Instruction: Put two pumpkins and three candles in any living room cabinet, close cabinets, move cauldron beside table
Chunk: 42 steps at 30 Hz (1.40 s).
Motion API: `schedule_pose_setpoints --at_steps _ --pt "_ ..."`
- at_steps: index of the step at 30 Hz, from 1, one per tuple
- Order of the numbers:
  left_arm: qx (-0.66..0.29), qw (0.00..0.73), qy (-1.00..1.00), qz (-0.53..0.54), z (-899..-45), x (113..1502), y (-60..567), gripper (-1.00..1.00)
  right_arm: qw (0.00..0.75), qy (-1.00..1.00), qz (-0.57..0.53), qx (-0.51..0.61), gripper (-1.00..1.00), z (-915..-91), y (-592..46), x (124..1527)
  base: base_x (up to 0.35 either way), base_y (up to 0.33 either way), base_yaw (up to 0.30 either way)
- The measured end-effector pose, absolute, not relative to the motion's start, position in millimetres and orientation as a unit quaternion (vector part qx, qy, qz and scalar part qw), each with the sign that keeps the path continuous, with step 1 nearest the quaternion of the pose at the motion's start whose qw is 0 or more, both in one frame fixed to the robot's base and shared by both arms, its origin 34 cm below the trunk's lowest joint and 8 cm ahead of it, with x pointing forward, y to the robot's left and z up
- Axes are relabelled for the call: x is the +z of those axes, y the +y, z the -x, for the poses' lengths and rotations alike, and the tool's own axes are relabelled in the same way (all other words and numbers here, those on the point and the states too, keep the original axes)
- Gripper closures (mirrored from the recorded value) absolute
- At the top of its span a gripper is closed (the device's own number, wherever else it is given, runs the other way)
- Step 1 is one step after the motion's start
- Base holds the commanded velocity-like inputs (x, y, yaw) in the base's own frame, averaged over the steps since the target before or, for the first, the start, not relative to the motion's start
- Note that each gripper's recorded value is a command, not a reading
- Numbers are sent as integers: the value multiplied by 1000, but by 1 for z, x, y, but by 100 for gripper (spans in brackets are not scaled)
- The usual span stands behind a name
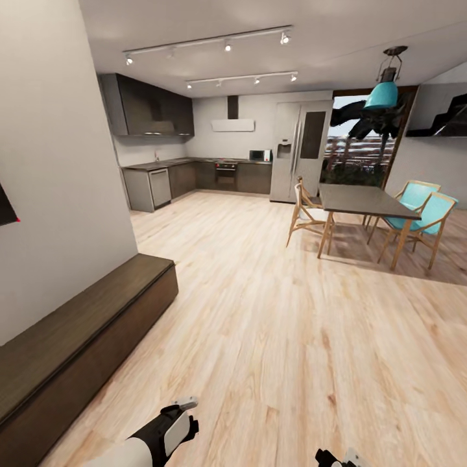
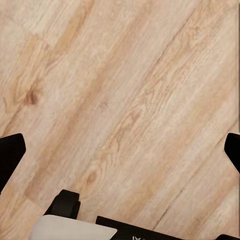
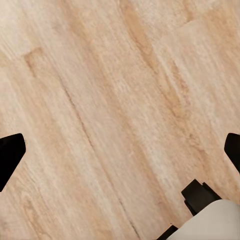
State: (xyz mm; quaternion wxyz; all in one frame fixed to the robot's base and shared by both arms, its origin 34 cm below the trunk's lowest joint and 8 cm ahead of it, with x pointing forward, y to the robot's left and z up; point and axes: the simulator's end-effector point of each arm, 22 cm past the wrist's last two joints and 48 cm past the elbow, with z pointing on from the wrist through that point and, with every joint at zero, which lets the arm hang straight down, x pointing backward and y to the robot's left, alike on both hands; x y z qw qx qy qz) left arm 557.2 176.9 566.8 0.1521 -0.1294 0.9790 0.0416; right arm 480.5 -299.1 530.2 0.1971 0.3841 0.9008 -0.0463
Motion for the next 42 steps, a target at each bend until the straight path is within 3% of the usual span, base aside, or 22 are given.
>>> schedule_pose_setpoints --at_steps 10,30,42 --pt "41 155 979 129 -559 569 177 -100 200 900 -385 -45 -100 -482 -299 532 278 -147 -215" --pt "50 174 978 103 -568 579 177 -100 208 898 -385 -42 -100 -488 -299 539 38 -13 -256" --pt "50 180 977 103 -570 584 177 -100 213 897 -386 -40 -100 -491 -300 542 318 0 -257"
